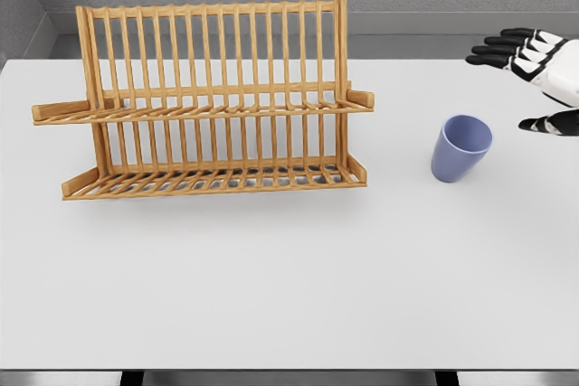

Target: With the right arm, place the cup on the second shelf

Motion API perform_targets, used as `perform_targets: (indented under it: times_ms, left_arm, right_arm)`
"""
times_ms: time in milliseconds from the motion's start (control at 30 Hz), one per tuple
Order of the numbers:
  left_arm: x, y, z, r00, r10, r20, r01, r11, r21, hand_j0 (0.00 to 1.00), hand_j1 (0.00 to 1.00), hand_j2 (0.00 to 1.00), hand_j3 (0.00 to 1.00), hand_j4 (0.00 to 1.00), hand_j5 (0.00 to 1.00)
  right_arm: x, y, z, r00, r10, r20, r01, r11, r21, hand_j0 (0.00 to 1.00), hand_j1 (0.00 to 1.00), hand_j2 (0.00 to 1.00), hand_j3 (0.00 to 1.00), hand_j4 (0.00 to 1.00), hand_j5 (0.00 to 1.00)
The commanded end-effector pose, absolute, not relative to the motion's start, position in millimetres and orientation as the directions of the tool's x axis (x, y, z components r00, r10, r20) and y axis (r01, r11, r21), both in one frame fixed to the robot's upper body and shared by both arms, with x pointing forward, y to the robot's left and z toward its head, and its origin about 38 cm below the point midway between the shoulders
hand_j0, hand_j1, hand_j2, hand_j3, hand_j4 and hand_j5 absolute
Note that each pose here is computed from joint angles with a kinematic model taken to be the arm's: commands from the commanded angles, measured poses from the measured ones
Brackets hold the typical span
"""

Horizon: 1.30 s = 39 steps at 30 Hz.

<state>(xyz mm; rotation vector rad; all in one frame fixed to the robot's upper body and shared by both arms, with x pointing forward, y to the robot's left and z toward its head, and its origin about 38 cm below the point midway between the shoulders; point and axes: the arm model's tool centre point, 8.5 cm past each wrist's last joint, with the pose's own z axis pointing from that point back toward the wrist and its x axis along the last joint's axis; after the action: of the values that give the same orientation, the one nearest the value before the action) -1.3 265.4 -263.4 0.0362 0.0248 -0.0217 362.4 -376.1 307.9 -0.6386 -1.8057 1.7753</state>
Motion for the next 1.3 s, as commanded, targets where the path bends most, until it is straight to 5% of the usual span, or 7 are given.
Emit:
perform_targets:
  times_ms: [0, 133, 200, 233, 300, 467, 1267]
  left_arm:
    - [-1.4, 265.4, -263.4, 0.999, -0.021, -0.025, 0.022, 0.999, 0.036, 1.0, 1.0, 1.0, 1.0, 1.0, 1.0]
    - [-1.4, 265.4, -263.4, 0.999, -0.021, -0.025, 0.022, 0.999, 0.036, 1.0, 1.0, 1.0, 1.0, 1.0, 1.0]
    - [-0.4, 265.4, -263.4, 0.999, -0.021, -0.024, 0.022, 0.999, 0.036, 1.0, 1.0, 1.0, 1.0, 1.0, 1.0]
    - [-0.4, 265.4, -263.4, 0.999, -0.021, -0.024, 0.022, 0.999, 0.036, 1.0, 1.0, 1.0, 1.0, 1.0, 1.0]
    - [-0.4, 265.4, -263.4, 0.999, -0.021, -0.024, 0.022, 0.999, 0.036, 1.0, 1.0, 1.0, 1.0, 1.0, 1.0]
    - [-1.3, 265.4, -263.4, 0.999, -0.021, -0.025, 0.022, 0.999, 0.036, 1.0, 1.0, 1.0, 1.0, 1.0, 1.0]
    - [-1.4, 265.4, -263.4, 0.999, -0.021, -0.025, 0.022, 0.999, 0.036, 1.0, 1.0, 1.0, 1.0, 1.0, 1.0]
  right_arm:
    - [361.6, -374.8, 309.2, -0.755, 0.655, 0.042, -0.028, 0.031, -0.999, 1.0, 1.0, 1.0, 1.0, 1.0, 1.0]
    - [364.9, -387.8, 311.0, -0.697, 0.716, 0.045, -0.052, 0.012, -0.999, 1.0, 1.0, 1.0, 1.0, 1.0, 1.0]
    - [366.6, -391.6, 303.6, -0.696, 0.718, 0.004, -0.248, -0.235, -0.94, 1.0, 1.0, 1.0, 1.0, 1.0, 1.0]
    - [371.7, -393.0, 316.6, -0.694, 0.72, -0.026, -0.246, -0.271, -0.93, 1.0, 1.0, 1.0, 1.0, 1.0, 1.0]
    - [385.1, -381.6, 343.9, -0.705, 0.706, -0.061, -0.162, -0.245, -0.956, 1.0, 1.0, 1.0, 1.0, 1.0, 1.0]
    - [431.6, -360.5, 291.2, -0.714, 0.698, 0.055, -0.306, -0.24, -0.921, 1.0, 1.0, 1.0, 1.0, 1.0, 1.0]
    - [441.6, -354.7, 231.8, -0.692, 0.71, 0.129, -0.438, -0.272, -0.857, 1.0, 1.0, 1.0, 1.0, 1.0, 1.0]
